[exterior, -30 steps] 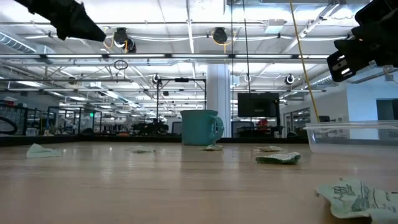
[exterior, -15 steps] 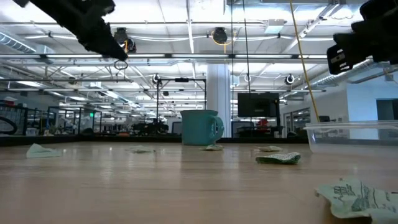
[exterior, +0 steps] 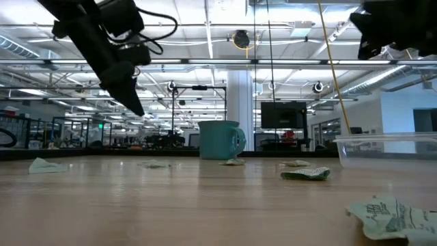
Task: Pick and place Stevia / Truvia into bins
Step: Put the white stevia packet into the transparent container
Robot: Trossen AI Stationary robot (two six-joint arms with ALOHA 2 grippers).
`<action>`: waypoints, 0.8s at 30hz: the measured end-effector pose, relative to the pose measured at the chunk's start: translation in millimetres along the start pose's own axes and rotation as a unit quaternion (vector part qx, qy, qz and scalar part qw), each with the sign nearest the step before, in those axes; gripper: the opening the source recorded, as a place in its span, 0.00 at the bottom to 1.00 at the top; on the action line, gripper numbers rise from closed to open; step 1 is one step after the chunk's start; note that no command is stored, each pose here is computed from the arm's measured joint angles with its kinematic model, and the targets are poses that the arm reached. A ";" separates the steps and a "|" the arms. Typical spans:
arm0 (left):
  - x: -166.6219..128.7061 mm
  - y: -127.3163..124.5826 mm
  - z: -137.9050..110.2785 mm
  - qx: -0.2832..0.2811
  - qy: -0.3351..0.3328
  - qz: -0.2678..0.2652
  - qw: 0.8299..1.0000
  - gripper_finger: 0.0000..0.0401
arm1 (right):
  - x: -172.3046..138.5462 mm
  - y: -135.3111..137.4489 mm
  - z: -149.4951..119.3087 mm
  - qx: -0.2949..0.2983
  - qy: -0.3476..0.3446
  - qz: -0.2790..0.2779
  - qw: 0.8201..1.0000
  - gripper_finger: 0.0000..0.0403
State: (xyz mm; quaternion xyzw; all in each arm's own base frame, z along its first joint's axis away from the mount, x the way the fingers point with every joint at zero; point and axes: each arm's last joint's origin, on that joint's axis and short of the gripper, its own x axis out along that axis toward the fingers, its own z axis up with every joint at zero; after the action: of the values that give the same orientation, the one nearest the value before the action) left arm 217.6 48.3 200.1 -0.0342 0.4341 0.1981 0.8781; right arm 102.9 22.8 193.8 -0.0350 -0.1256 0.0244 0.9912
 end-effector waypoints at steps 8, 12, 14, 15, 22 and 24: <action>17.0 -6.2 -3.3 0.014 0.030 -0.003 0.999 0.24 | 2.7 -5.2 -3.5 -0.018 0.029 -0.093 0.995 0.29; 24.4 -14.2 1.0 0.015 0.011 -0.045 0.999 0.24 | 8.3 -5.6 -11.2 -0.029 0.072 -0.097 0.992 0.29; 30.0 -19.6 3.0 0.014 0.004 -0.070 0.997 0.24 | 16.2 -5.7 -3.3 -0.012 0.074 -0.094 0.993 0.29; 33.2 -22.3 3.9 0.013 -0.001 -0.078 0.997 0.24 | 20.2 -5.4 -0.7 0.002 0.077 -0.090 0.993 0.29; 58.3 -33.2 -4.2 0.018 0.034 -0.079 0.996 0.24 | 51.4 -3.4 1.2 0.008 0.143 -0.095 0.985 0.29; 64.6 -35.7 -7.6 0.024 0.046 -0.080 0.995 0.24 | 58.8 -3.3 -2.9 -0.004 0.167 -0.097 0.981 0.29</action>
State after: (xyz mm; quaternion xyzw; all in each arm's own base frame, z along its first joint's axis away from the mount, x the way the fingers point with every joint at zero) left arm 260.6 34.3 141.3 -0.0569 0.4741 0.1153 0.8710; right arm 160.5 22.6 205.8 -0.0303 0.0384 -0.0783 0.9957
